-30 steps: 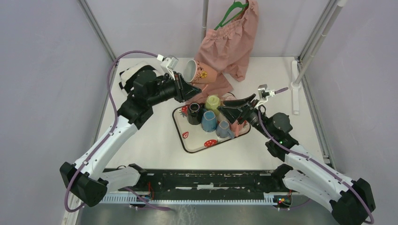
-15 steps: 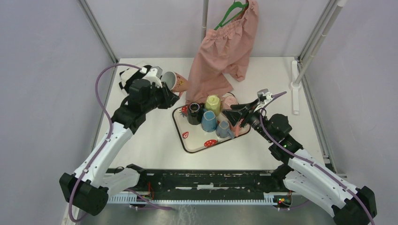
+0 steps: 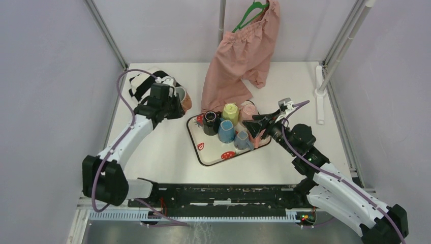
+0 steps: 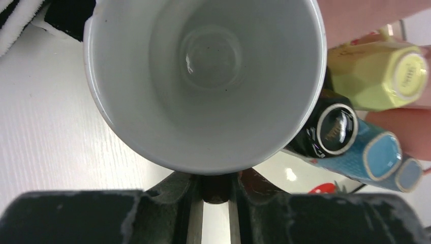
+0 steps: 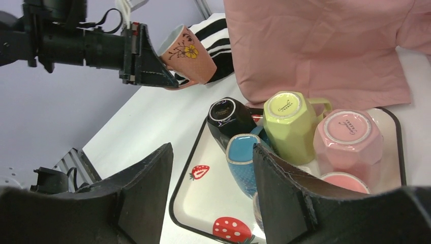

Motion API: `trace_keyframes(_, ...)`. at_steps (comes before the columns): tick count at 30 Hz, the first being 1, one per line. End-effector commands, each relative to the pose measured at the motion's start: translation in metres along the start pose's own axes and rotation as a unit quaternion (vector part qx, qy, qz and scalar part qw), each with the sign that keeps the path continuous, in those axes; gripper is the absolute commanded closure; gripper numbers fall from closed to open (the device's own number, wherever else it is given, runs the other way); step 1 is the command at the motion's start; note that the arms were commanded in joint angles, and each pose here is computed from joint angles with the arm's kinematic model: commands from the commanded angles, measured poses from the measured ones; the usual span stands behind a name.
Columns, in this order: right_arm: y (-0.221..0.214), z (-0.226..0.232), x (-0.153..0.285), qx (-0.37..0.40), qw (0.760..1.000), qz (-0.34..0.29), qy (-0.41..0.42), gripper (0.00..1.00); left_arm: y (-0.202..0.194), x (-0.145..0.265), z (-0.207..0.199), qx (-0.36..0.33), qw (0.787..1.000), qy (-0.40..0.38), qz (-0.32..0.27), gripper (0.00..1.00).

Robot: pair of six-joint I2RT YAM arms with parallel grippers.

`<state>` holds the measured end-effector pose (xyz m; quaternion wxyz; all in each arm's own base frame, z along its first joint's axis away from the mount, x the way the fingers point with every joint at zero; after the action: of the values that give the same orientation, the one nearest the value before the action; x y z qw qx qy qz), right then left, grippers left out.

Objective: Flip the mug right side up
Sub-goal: Place the cup at the center of the board.

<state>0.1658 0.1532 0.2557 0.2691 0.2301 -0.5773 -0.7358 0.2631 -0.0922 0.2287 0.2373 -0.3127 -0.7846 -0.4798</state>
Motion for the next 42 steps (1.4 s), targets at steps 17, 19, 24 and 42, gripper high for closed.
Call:
trace_keyframes(17, -0.010, -0.011, 0.014, 0.079, 0.996, 0.036, -0.024, 0.32, 0.072, -0.080, -0.026, -0.082, 0.996, 0.017, -0.018, 0.98)
trace_keyframes(19, -0.010, -0.011, 0.014, 0.082, 0.996, 0.038, -0.026, 0.32, 0.071, -0.089, -0.025, -0.089, 0.996, 0.021, -0.004, 0.98)
trace_keyframes(24, -0.011, -0.013, 0.014, 0.088, 0.995, 0.045, -0.029, 0.31, 0.071, -0.102, -0.021, -0.106, 0.993, 0.042, 0.018, 0.98)
trace_keyframes(42, -0.018, -0.014, 0.011, 0.074, 0.994, 0.069, -0.030, 0.32, 0.063, -0.130, -0.019, -0.122, 0.989, 0.043, 0.078, 0.98)
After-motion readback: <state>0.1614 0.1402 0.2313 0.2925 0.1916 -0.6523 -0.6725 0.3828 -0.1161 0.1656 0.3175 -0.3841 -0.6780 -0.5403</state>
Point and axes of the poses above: each gripper's point midway between its finger pads, its own x axis back along the fingers, its own z axis along the line the jaws close on, y = z × x, the point moved 10 cm from there along x, back along the fingers, and after that the axes turned 12 degrees about x, right-handed, at the moved point
